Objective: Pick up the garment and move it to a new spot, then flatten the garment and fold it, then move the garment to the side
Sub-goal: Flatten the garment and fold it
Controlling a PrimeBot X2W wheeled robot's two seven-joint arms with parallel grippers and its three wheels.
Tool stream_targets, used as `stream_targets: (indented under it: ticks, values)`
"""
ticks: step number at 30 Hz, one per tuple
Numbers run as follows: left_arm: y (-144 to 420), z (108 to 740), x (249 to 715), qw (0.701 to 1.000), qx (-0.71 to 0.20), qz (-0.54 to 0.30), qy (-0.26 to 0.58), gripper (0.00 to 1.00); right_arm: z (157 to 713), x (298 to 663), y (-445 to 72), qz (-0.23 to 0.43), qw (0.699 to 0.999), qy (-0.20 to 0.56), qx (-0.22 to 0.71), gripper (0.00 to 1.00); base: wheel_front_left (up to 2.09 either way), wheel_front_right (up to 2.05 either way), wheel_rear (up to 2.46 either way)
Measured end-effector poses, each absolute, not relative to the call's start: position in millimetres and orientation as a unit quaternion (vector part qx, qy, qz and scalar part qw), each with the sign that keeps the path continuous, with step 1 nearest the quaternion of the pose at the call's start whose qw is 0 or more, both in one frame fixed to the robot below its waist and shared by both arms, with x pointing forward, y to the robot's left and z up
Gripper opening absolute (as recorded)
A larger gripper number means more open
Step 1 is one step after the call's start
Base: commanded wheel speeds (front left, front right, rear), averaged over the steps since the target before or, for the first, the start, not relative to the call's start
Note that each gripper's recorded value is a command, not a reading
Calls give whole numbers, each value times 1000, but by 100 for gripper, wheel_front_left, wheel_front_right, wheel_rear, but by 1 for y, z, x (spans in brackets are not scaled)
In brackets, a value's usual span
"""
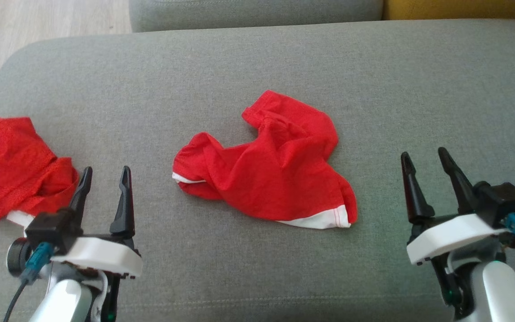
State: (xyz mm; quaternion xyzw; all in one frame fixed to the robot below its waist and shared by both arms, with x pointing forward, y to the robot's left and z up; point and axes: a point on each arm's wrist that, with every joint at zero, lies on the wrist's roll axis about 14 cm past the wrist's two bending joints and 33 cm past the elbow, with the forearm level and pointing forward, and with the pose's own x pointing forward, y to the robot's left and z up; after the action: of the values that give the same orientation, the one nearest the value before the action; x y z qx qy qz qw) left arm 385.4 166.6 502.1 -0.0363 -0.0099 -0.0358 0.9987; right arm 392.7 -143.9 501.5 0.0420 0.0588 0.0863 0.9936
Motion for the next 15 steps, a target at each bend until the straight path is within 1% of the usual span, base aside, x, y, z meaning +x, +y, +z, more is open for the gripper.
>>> stream_targets:
  ticks: [3,6,11,15]
  values:
    - [167,500,386,999,-36,-36,-7,100,497,392,-134,101,992,71,39,100,0,0,0]
    - [168,497,386,999,-36,-34,-3,100,484,388,-106,143,984,100,26,100,0,0,0]
    - [169,492,388,999,-37,-34,6,100,443,367,-45,238,956,173,-7,100,0,0,0]
    - [172,489,391,999,-38,-30,9,100,419,361,-17,292,933,207,-37,100,0,0,0]
